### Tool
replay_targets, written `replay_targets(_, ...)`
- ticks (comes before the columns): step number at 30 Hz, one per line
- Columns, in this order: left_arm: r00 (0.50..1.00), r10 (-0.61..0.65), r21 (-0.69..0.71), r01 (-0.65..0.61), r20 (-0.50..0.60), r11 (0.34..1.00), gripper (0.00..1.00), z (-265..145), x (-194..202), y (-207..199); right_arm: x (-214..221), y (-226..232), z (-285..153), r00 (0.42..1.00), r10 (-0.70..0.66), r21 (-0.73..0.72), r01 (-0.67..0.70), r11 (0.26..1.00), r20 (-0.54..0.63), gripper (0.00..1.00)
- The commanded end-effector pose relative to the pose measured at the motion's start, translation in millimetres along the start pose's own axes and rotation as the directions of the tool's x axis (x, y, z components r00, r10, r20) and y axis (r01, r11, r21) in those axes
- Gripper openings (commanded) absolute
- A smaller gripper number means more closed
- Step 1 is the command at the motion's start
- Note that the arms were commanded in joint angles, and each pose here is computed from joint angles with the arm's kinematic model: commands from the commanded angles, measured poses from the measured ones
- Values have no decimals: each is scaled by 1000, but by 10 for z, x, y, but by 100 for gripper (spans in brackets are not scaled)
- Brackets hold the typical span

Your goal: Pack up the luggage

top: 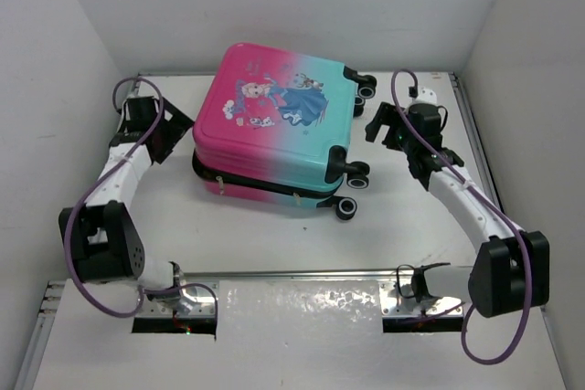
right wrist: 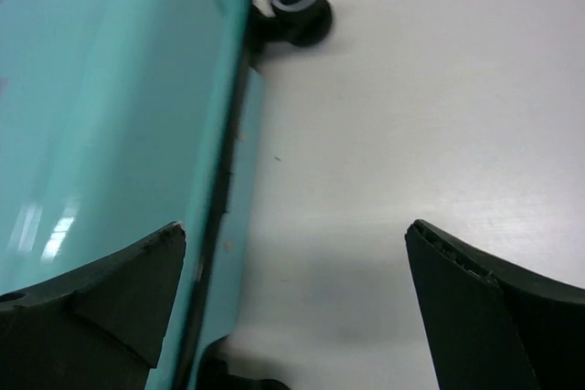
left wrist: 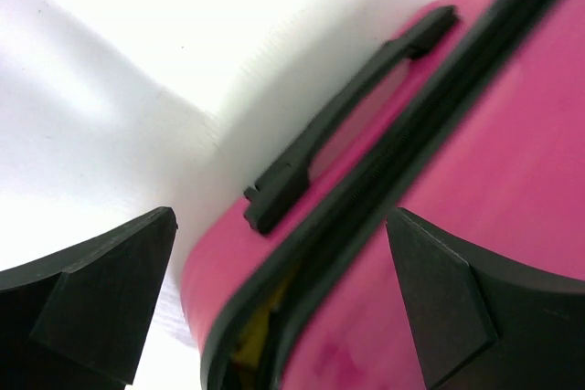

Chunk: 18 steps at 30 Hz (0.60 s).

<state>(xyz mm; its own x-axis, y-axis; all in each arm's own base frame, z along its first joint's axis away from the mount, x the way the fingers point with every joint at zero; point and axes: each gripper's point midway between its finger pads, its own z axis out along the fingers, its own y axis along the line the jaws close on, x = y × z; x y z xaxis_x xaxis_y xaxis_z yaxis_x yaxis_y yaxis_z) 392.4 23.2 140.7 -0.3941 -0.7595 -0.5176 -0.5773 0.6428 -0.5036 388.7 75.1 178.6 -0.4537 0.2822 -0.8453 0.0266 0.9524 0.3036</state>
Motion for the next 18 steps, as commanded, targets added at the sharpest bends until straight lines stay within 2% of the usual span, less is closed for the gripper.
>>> replay_targets(1,994,63,96,-72,92,993,100,-382,-273,-322,311,-373,20,995,73,158,-62,985,-66,99)
replay_targets(2,992,86,140,-98,91,985,100,-444,-273,-410,462,-171,-4,990,80,34,-76,997,-120,99)
replay_targets(4,985,156,208,-169,79,963,100,-603,-231,-515,362,155,-73,998,54,-162,-59,985,-39,99)
replay_targets(5,981,183,217,-193,67,957,100,-640,-184,-503,378,368,-271,1000,-3,-232,1,973,-9,99)
replay_targets(6,976,216,228,-218,36,949,100,-678,-82,-460,379,463,-387,998,-68,-245,69,967,11,99)
replay_targets(7,973,222,239,-229,54,944,100,-791,-65,-440,426,361,-482,987,-161,-156,162,974,21,99)
replay_targets(8,972,228,235,-234,54,943,100,-828,-12,-375,382,548,-708,980,-186,-202,197,959,74,99)
replay_targets(9,970,233,245,-243,70,939,100,-933,88,-273,363,566,-802,980,-179,-201,194,960,88,96)
replay_targets(12,961,243,244,-269,131,932,99,-1106,227,-52,562,534,-1030,983,-179,-177,183,967,38,88)
replay_targets(16,954,263,230,-291,146,929,98,-1152,345,113,1031,797,-1108,976,-218,-285,207,936,-7,70)
replay_targets(18,953,279,325,-304,120,895,95,-1145,488,13,1200,887,-1121,964,-266,-283,259,923,14,67)
